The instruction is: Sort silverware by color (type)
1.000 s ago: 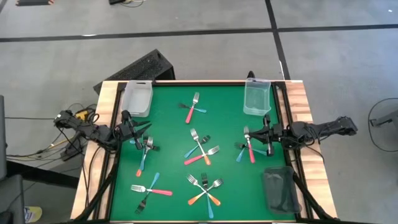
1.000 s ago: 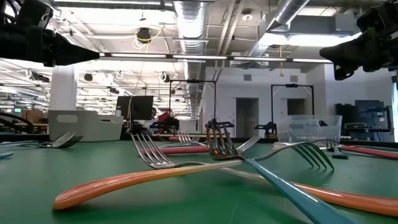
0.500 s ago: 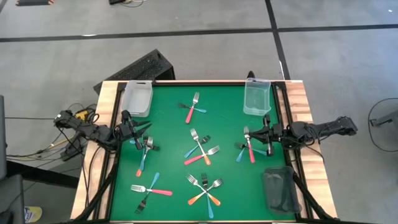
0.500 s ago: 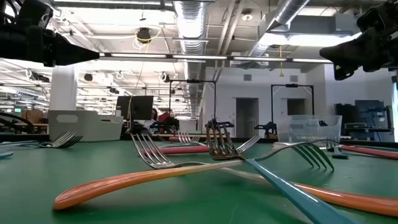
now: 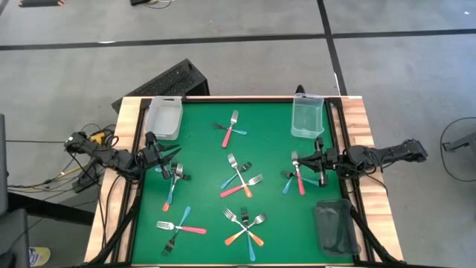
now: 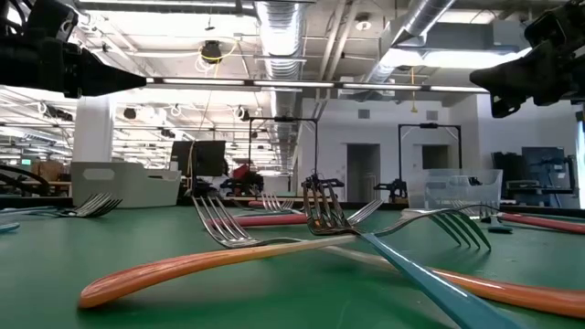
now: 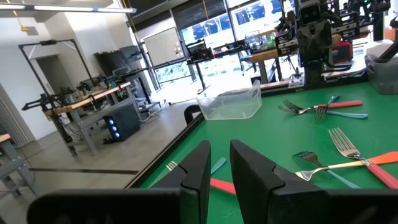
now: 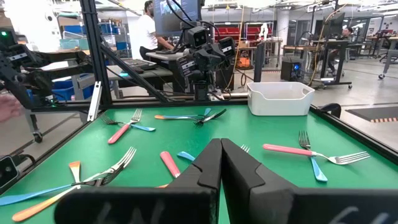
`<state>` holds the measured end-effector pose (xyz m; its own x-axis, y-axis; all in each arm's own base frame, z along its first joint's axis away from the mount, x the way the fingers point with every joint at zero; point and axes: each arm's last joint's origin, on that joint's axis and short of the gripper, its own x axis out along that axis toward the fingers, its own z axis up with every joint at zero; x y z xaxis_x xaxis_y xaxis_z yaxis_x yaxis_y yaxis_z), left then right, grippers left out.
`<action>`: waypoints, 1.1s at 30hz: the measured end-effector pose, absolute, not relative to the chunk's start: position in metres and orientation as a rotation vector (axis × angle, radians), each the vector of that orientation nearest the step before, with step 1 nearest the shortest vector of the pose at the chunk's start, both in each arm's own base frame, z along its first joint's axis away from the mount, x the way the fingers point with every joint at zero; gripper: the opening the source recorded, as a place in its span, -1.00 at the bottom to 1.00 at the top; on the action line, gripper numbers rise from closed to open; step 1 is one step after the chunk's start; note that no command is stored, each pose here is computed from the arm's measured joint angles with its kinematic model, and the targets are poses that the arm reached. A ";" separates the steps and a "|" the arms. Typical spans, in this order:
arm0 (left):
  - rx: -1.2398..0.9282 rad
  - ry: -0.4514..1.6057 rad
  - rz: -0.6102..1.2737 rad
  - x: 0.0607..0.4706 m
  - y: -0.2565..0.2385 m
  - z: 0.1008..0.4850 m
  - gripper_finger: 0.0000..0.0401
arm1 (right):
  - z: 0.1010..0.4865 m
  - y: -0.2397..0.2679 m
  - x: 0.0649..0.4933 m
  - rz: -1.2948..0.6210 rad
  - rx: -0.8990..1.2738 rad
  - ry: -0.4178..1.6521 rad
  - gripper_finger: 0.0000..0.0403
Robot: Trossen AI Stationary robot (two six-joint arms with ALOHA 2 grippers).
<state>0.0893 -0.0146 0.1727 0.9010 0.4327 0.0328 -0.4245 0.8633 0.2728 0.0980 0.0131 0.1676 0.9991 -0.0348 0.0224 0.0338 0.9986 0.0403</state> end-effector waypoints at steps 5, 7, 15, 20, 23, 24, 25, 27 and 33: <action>0.280 0.031 0.450 0.089 -0.015 0.173 -0.74 | 0.168 0.013 0.098 -0.034 0.040 -0.023 -0.83; 0.280 0.031 0.449 0.089 -0.015 0.173 -0.74 | 0.167 0.013 0.098 -0.034 0.039 -0.023 -0.83; 0.258 0.023 0.438 0.089 -0.015 0.173 -0.74 | 0.168 0.013 0.098 -0.034 0.040 -0.023 -0.83; 0.077 -0.020 0.409 0.090 -0.016 0.173 -0.74 | 0.170 0.011 0.098 -0.092 0.036 -0.045 -0.83; 0.030 -0.030 0.412 0.090 -0.015 0.173 -0.74 | 0.171 0.005 0.098 -0.231 -0.047 -0.052 -0.83; 0.028 -0.033 0.426 0.090 -0.015 0.173 -0.74 | 0.171 0.003 0.097 -0.272 -0.060 -0.051 -0.83; 0.031 -0.035 0.438 0.089 -0.015 0.174 -0.74 | 0.172 0.001 0.097 -0.307 -0.057 -0.051 -0.83; 0.051 -0.036 0.447 0.089 -0.014 0.174 -0.74 | 0.172 -0.001 0.097 -0.338 -0.024 -0.057 -0.83; 0.150 -0.031 0.461 0.089 -0.014 0.177 -0.74 | 0.172 -0.006 0.097 -0.397 0.014 -0.070 -0.83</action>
